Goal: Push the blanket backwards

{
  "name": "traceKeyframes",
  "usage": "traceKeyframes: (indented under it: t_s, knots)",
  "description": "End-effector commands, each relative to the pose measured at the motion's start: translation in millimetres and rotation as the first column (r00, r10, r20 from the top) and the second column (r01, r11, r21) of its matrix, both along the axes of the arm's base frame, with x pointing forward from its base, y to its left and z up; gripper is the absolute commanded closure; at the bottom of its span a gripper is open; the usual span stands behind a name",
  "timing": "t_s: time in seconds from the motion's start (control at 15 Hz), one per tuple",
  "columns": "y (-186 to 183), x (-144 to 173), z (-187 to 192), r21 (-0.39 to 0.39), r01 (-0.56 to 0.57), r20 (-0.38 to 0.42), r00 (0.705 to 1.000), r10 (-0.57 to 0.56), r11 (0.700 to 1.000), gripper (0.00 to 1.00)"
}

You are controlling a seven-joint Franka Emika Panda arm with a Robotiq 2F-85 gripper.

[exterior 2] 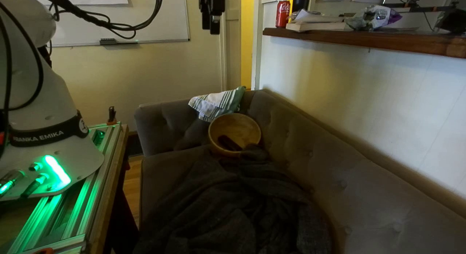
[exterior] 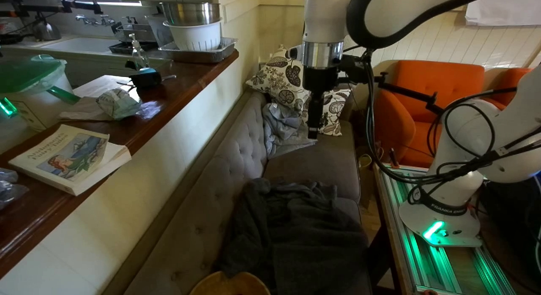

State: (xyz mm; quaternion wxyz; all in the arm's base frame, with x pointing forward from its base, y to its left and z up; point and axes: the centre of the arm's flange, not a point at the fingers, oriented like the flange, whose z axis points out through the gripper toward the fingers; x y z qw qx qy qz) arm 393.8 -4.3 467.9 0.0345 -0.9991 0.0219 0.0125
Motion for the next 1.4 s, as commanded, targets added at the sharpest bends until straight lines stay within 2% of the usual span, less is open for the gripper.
traceKeyframes:
  t_s: [0.0, 0.2, 0.4, 0.8, 1.0, 1.2, 1.33]
  knots:
    - [-10, 47, -21, 0.082, 0.012, -0.018, 1.000, -0.010, 0.997, 0.00]
    - [-21, 72, -47, 0.105, 0.059, -0.058, 0.997, -0.053, 0.993, 0.00]
    - [-43, 85, -96, 0.097, 0.126, -0.146, 0.983, -0.111, 0.987, 0.00]
    - [-96, 89, -189, 0.120, 0.266, -0.289, 0.931, -0.222, 0.957, 0.00]
    - [-121, 85, -239, 0.130, 0.341, -0.383, 0.883, -0.270, 0.931, 0.00]
    - [-137, 81, -289, 0.159, 0.439, -0.473, 0.820, -0.322, 0.884, 0.00]
    - [-137, 75, -328, 0.164, 0.502, -0.538, 0.767, -0.349, 0.849, 0.00]
